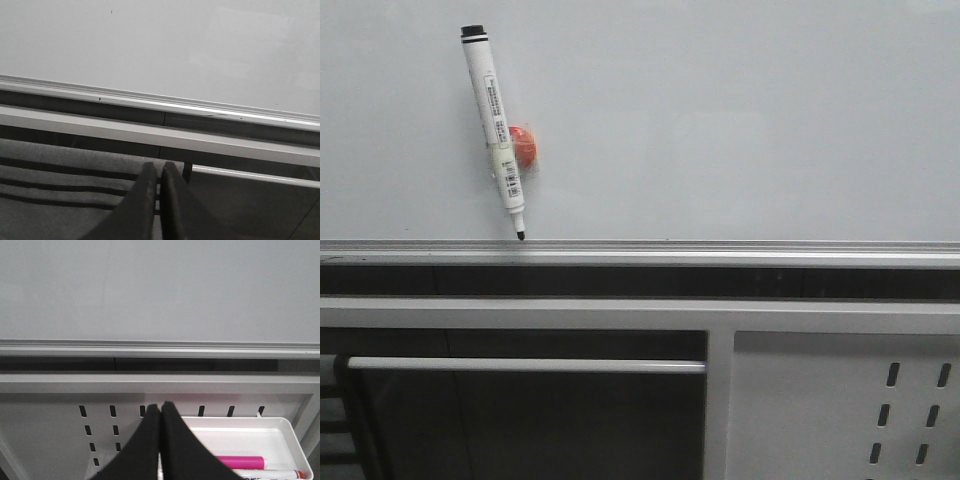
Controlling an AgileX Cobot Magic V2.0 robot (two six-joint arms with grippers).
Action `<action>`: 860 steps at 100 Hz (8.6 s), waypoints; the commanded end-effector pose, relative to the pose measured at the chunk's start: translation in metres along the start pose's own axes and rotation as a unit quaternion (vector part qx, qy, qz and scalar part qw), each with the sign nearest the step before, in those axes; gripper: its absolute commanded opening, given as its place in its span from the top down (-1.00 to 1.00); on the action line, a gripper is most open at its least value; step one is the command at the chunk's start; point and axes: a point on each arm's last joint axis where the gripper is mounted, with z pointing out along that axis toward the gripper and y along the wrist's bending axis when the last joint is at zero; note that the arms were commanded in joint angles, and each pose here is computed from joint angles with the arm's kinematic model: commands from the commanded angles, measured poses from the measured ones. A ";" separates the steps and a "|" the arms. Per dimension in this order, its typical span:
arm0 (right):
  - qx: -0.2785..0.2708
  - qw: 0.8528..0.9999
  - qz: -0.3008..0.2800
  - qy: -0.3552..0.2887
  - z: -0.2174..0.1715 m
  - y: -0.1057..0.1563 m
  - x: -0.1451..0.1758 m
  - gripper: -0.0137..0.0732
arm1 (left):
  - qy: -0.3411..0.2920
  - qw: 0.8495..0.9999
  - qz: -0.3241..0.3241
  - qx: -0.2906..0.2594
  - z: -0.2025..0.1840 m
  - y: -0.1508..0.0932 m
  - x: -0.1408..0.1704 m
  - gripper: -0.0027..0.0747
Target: Write number 1 on whiteboard
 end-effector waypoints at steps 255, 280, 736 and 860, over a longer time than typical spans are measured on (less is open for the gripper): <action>-0.081 0.973 0.180 -0.121 -0.051 0.007 -0.094 0.86 | -0.298 0.941 0.033 0.155 -0.041 -0.034 -0.123 0.98; -0.091 0.987 0.117 -0.062 -0.061 0.009 -0.125 0.86 | -0.234 0.947 -0.002 0.220 -0.012 -0.052 -0.166 0.98; -0.229 0.973 0.021 0.005 -0.062 0.031 -0.157 0.86 | -0.100 0.841 0.043 0.530 0.142 -0.163 -0.035 0.98; -0.474 0.860 0.029 0.185 0.039 0.104 -0.158 0.72 | 0.046 0.761 0.599 0.245 0.079 -0.181 -0.071 0.98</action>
